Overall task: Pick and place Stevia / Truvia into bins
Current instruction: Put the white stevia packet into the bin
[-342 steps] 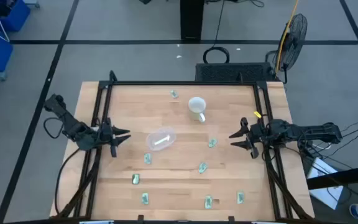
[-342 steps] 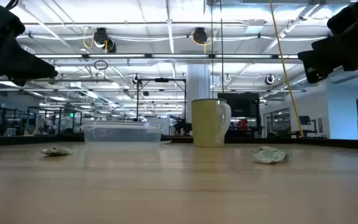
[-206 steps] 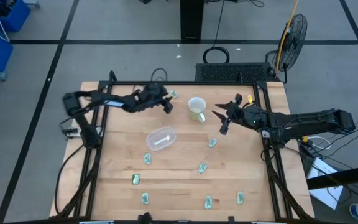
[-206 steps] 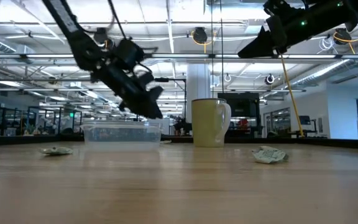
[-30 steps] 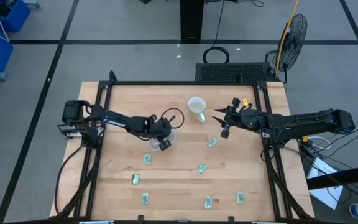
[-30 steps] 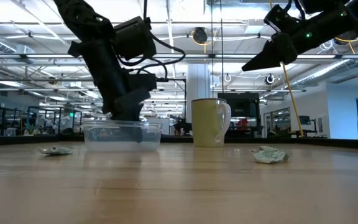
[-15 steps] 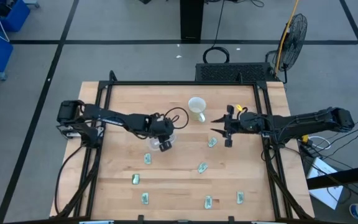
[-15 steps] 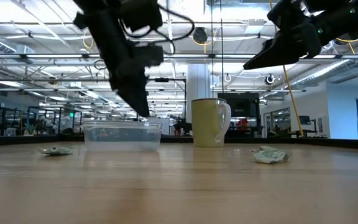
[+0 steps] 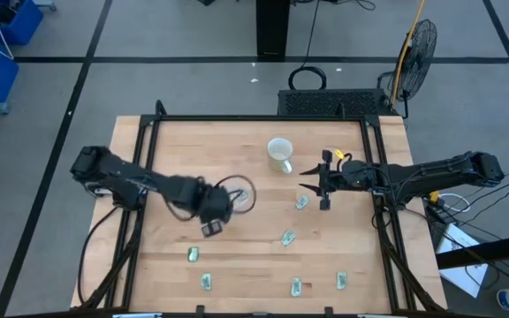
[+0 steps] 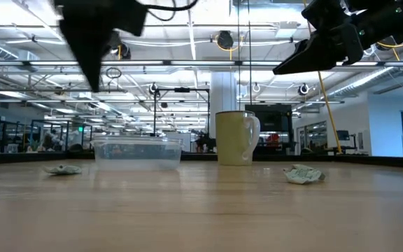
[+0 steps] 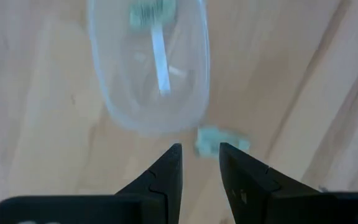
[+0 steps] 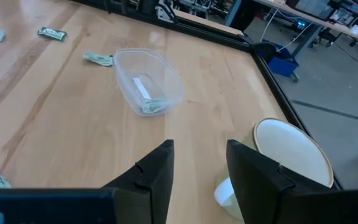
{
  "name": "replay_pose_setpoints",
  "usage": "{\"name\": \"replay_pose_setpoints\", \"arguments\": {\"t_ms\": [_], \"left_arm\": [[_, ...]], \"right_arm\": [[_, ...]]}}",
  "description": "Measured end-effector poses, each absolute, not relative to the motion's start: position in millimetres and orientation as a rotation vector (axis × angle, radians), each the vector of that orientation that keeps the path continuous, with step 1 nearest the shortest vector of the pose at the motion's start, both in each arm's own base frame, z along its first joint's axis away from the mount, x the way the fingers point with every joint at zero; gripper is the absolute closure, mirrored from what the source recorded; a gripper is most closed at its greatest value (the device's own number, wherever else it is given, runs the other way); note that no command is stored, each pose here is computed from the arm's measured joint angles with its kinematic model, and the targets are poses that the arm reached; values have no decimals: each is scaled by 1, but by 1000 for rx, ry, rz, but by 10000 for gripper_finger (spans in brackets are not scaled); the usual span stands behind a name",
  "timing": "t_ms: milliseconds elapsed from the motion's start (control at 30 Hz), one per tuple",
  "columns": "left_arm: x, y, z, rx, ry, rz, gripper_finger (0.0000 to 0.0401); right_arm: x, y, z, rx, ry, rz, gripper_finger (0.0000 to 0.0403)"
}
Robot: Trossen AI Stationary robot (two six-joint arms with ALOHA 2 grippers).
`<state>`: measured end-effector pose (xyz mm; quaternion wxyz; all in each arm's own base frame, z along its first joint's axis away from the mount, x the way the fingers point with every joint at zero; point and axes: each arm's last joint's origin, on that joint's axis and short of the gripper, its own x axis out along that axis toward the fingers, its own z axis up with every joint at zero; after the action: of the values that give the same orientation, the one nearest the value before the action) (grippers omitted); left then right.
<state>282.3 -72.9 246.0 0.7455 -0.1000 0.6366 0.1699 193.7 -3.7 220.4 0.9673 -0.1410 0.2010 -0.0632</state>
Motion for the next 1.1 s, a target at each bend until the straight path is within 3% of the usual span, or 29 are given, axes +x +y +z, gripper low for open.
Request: {"name": "replay_pose_setpoints", "arguments": {"t_ms": [233, 500, 1100], "left_arm": [[254, -95, 192, -261, 1457, 468, 288], [244, -82, 150, -297, 1414, 469, 288], [250, -66, 145, -291, 1406, 427, 288]], "right_arm": [[194, -4, 220, -283, 406, -127, 261], [194, -4, 221, -282, 402, -127, 261], [194, -4, 221, -285, 401, -127, 261]]}}
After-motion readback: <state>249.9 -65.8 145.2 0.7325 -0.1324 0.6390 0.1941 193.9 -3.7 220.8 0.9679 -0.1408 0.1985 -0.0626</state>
